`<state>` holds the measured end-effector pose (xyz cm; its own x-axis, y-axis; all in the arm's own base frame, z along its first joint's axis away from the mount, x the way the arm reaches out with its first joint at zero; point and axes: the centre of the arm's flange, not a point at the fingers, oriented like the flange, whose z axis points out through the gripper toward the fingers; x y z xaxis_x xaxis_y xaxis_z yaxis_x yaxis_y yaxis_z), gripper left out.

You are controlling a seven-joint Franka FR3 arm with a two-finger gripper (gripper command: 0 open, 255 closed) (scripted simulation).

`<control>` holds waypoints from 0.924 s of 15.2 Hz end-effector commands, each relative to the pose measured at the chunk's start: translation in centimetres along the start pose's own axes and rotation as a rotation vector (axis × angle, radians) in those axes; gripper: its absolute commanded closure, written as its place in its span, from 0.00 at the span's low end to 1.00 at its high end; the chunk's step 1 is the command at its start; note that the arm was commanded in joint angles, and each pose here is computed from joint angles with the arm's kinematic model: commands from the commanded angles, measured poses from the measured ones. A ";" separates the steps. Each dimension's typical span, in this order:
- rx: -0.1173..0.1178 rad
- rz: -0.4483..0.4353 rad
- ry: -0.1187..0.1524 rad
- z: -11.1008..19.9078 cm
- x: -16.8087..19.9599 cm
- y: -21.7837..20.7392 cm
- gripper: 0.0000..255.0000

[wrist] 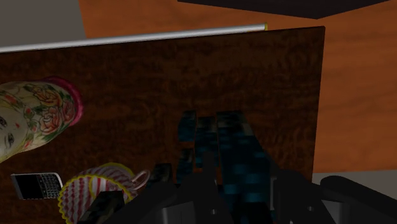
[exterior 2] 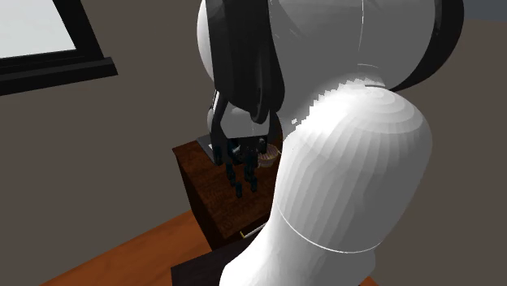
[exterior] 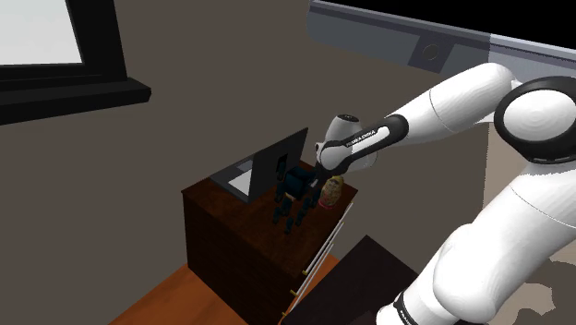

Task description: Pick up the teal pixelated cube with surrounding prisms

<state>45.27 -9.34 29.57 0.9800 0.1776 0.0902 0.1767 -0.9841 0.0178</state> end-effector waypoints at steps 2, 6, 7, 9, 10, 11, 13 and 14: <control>0.000 0.000 -0.001 0.1 0.0 0.0 1.00; 0.000 0.000 -0.001 -1.1 0.1 0.0 1.00; 0.000 0.000 -0.001 -1.6 0.1 0.0 1.00; 0.000 0.000 -0.001 -2.6 0.2 0.0 1.00; 0.000 0.000 -0.001 -3.2 0.3 0.1 1.00; 0.000 0.000 -0.001 -3.7 0.3 0.1 1.00; 0.000 0.000 -0.001 -4.7 0.4 0.1 1.00; 0.000 0.000 -0.001 -5.3 0.5 0.1 1.00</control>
<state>45.24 -9.30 34.31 0.9802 0.1773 0.0879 0.1765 -0.9841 0.0171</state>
